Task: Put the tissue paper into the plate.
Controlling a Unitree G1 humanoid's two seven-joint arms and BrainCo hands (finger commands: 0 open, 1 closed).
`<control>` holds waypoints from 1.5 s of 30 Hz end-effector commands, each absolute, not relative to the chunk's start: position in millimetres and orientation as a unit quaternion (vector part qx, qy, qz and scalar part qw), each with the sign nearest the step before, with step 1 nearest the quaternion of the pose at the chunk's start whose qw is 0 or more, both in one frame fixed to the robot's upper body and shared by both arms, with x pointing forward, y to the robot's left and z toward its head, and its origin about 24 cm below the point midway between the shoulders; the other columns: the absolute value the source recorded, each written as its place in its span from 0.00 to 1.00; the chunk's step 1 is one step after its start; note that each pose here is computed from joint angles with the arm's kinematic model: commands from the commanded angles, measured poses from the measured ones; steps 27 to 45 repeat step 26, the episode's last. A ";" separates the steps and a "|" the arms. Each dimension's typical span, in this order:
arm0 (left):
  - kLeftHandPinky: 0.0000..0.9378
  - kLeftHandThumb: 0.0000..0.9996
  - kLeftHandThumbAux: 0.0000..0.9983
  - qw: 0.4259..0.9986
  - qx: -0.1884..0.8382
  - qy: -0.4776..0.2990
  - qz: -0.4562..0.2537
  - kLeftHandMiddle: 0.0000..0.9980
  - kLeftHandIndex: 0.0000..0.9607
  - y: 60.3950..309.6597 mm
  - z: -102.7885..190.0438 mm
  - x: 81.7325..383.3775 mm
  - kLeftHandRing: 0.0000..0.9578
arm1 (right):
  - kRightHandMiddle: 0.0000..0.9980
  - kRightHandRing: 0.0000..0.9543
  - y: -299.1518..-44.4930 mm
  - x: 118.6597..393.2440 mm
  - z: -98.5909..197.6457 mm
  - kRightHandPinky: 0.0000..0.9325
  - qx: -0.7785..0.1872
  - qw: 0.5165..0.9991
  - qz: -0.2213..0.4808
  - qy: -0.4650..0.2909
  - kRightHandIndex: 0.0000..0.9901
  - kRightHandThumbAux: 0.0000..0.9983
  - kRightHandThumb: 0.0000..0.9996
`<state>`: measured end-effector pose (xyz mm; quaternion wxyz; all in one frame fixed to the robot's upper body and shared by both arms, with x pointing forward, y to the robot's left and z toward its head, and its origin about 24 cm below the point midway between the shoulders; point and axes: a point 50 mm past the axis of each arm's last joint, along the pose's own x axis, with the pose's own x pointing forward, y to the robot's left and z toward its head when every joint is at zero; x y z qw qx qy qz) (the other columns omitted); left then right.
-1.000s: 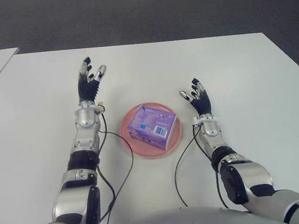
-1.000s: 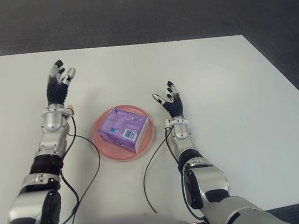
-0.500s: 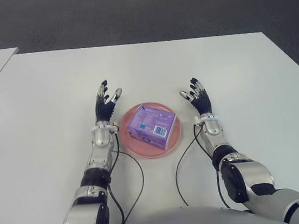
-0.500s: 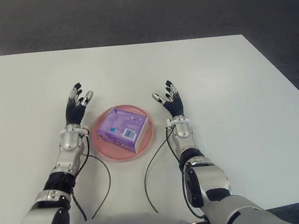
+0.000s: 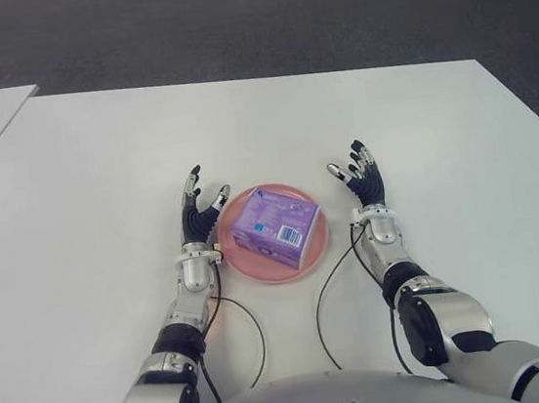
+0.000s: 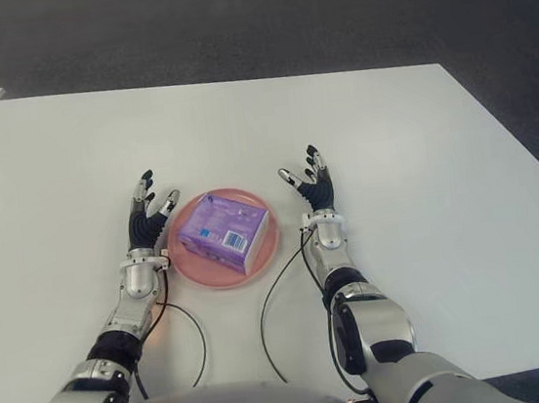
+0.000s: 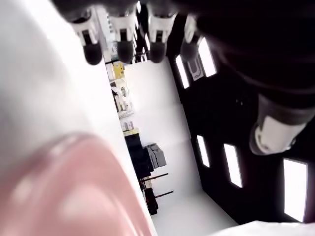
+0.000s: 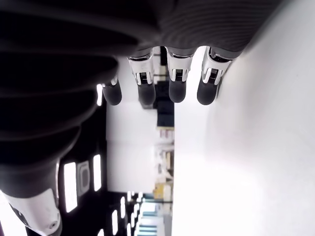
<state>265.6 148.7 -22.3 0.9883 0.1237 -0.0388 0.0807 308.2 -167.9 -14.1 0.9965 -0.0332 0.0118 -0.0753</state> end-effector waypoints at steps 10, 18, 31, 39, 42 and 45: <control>0.00 0.05 0.43 0.991 0.116 -0.016 0.068 0.00 0.00 142.8 -41.6 249.8 0.00 | 0.00 0.00 -171.6 284.0 -42.6 0.03 -0.026 0.993 -0.090 0.070 0.01 0.71 0.11; 0.00 0.05 0.43 0.992 0.099 -0.014 0.073 0.00 0.00 143.6 -39.8 249.9 0.00 | 0.00 0.00 -172.3 284.5 -42.2 0.03 -0.001 0.993 -0.094 0.071 0.01 0.71 0.13; 0.00 0.02 0.45 0.992 0.101 -0.017 0.079 0.00 0.00 146.5 -38.0 250.9 0.00 | 0.00 0.00 -175.8 283.3 -40.0 0.03 -0.022 0.993 -0.102 0.060 0.00 0.73 0.15; 0.00 0.02 0.45 0.992 0.101 -0.017 0.079 0.00 0.00 146.5 -38.0 250.9 0.00 | 0.00 0.00 -175.8 283.3 -40.0 0.03 -0.022 0.993 -0.102 0.060 0.00 0.73 0.15; 0.00 0.02 0.45 0.992 0.101 -0.017 0.079 0.00 0.00 146.5 -38.0 250.9 0.00 | 0.00 0.00 -175.8 283.3 -40.0 0.03 -0.022 0.993 -0.102 0.060 0.00 0.73 0.15; 0.00 0.02 0.45 0.992 0.101 -0.017 0.079 0.00 0.00 146.5 -38.0 250.9 0.00 | 0.00 0.00 -175.8 283.3 -40.0 0.03 -0.022 0.993 -0.102 0.060 0.00 0.73 0.15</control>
